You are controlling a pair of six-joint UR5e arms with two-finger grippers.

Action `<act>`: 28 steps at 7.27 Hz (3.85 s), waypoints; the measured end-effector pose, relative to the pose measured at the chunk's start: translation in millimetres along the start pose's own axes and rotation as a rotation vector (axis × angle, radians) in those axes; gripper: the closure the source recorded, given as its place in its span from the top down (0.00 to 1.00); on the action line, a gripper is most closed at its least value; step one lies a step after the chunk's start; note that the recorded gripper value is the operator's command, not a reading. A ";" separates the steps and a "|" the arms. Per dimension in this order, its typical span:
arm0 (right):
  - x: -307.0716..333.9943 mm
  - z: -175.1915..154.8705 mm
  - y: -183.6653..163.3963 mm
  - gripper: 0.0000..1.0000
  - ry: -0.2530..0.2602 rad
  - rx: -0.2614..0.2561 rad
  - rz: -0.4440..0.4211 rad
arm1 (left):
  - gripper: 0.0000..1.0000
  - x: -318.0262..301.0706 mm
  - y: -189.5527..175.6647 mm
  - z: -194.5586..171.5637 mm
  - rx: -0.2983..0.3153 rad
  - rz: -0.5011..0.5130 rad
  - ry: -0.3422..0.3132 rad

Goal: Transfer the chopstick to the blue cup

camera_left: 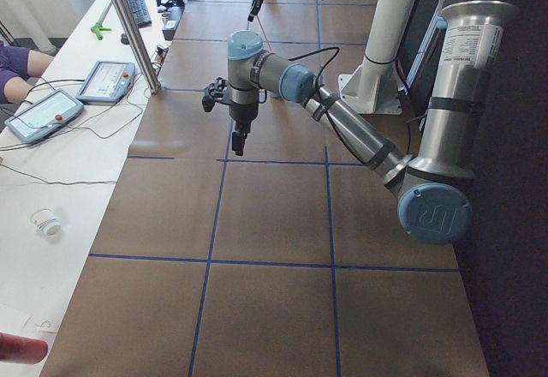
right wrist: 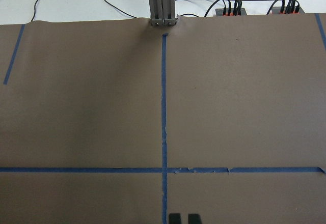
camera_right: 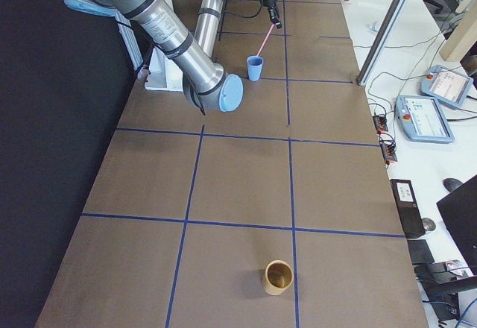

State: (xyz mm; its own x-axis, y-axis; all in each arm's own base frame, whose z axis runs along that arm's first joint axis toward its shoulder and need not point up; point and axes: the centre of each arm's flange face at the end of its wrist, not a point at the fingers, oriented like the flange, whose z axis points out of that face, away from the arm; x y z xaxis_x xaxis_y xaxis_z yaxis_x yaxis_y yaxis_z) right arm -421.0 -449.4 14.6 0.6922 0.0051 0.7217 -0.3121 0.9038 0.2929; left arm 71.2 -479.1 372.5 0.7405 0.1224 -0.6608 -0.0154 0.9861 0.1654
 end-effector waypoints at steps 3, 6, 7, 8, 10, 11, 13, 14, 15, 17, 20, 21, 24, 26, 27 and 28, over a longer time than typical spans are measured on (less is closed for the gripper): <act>-35.1 32.0 23.0 0.00 0.013 0.011 -0.014 | 1.00 -0.1 0.3 -0.1 0.000 0.000 0.001; -48.5 51.7 46.5 0.99 0.029 0.026 -0.042 | 1.00 -3.3 3.5 2.5 -0.008 -0.006 0.001; -49.4 53.2 50.6 1.00 0.031 0.028 -0.047 | 1.00 -4.6 4.9 2.7 -0.010 -0.008 0.000; -48.5 53.0 52.7 1.00 0.029 0.028 -0.049 | 1.00 -5.6 5.7 2.9 -0.011 -0.011 0.000; -47.0 46.9 53.6 1.00 0.019 0.027 -0.045 | 1.00 -6.6 6.4 3.2 -0.012 -0.016 -0.001; -43.3 43.9 52.7 1.00 0.026 0.026 -0.042 | 1.00 -6.6 6.6 3.0 -0.011 -0.017 0.000; 4.0 32.5 36.9 1.00 0.052 0.010 -0.038 | 1.00 -7.4 6.7 1.3 -0.008 -0.020 0.000; 55.3 23.6 21.9 1.00 0.048 -0.020 -0.063 | 1.00 -9.6 6.6 -0.5 -0.005 -0.023 0.000; 109.1 16.9 3.6 1.00 0.047 -0.053 -0.116 | 1.00 -13.2 7.8 -1.0 -0.005 -0.029 -0.002; 230.9 17.8 -46.5 1.00 0.078 -0.146 -0.227 | 1.00 -31.6 20.0 8.5 -0.027 -0.042 -0.010; 430.2 19.2 -98.8 1.00 0.053 -0.290 -0.295 | 1.00 -86.4 39.3 23.4 -0.073 -0.011 -0.027; 498.9 24.0 -106.7 1.00 0.022 -0.312 -0.307 | 1.00 -115.1 41.1 35.7 -0.100 -0.005 -0.003; 690.1 47.6 -78.1 1.00 -0.080 -0.355 -0.258 | 1.00 -215.8 42.3 86.0 -0.114 -0.013 0.080; 751.0 69.5 -27.2 1.00 -0.076 -0.411 -0.186 | 1.00 -249.5 53.9 112.5 -0.148 -0.056 0.085; 770.4 79.1 -9.9 1.00 -0.070 -0.437 -0.155 | 1.00 -259.5 66.2 122.0 -0.167 -0.077 0.085; 782.1 84.3 3.4 1.00 -0.067 -0.450 -0.140 | 1.00 -265.9 76.8 127.8 -0.176 -0.087 0.085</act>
State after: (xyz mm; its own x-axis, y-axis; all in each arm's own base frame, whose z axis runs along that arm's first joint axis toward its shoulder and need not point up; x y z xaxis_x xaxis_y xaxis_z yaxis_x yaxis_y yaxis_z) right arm 64.5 -478.4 632.9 0.6594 -0.1447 0.7377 0.1043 0.9894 0.1008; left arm -41.0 -450.3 654.4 0.6848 0.0372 -0.7277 -0.0765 0.9968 -0.0210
